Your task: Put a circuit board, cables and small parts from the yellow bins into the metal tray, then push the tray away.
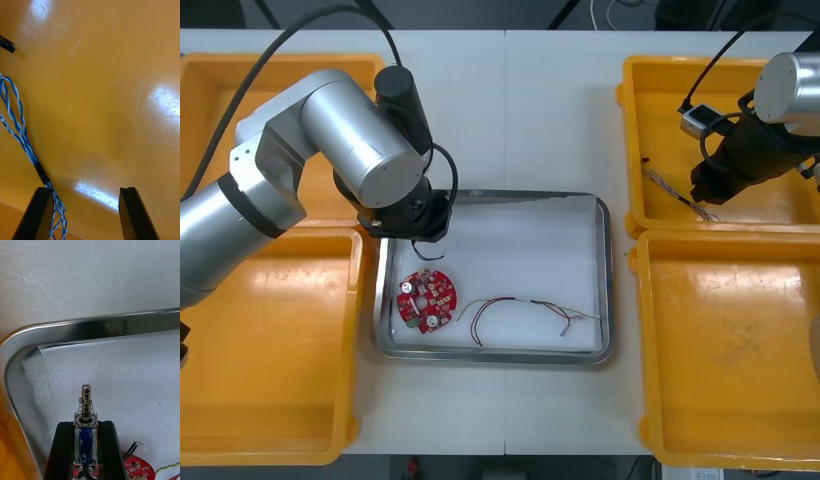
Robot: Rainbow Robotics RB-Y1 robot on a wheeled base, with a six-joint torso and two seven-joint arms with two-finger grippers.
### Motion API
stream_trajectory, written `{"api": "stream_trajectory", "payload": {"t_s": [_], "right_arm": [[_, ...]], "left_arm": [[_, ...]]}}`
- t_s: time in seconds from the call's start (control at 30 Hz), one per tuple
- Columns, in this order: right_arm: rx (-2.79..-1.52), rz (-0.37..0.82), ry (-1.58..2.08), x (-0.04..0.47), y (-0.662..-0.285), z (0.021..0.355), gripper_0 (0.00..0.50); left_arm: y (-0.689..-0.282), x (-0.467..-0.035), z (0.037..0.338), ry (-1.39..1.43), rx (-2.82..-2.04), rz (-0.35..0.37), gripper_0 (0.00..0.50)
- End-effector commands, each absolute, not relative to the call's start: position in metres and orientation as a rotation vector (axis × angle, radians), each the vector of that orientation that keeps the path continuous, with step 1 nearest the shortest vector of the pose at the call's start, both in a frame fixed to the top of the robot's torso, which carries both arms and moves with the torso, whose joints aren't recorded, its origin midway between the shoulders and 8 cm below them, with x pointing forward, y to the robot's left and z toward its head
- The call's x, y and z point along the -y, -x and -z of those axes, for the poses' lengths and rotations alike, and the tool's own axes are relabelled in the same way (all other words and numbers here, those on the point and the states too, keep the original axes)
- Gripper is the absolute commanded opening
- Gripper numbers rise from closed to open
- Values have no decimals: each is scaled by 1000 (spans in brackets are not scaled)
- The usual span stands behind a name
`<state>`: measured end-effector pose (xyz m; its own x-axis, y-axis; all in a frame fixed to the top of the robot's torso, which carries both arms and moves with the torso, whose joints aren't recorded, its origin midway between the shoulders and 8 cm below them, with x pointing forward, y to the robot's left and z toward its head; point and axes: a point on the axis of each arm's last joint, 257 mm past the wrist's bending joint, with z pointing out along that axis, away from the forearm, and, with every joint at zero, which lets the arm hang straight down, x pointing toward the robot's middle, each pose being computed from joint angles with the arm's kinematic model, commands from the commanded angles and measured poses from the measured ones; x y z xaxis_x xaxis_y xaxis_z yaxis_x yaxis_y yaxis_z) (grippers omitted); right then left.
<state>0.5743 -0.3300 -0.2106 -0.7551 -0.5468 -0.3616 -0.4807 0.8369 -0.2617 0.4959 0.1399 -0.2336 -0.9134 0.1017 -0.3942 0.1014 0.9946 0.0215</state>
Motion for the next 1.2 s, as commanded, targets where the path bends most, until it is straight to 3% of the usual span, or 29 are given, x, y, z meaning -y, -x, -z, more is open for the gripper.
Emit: {"api": "stream_trajectory", "payload": {"t_s": [0.03, 0.1, 0.13, 0.23, 0.73, 1.2], "right_arm": [[-2526, 241, 820, 311, -589, 196, 500], [-2534, 240, 828, 309, -587, 201, 500], [-2536, 237, 830, 308, -586, 202, 500], [-2538, 221, 829, 305, -585, 204, 500], [-2580, 214, 830, 306, -574, 228, 500], [-2598, 202, 815, 312, -566, 247, 500]], "left_arm": [[-493, -134, 245, -102, -2743, 12, 84], [-493, -132, 245, -100, -2744, 17, 347], [-492, -132, 246, -96, -2749, 22, 408], [-490, -128, 244, -102, -2747, 33, 500], [-469, -116, 217, -108, -2741, 47, 500], [-483, -151, 118, 68, -2671, 82, 500]]}}
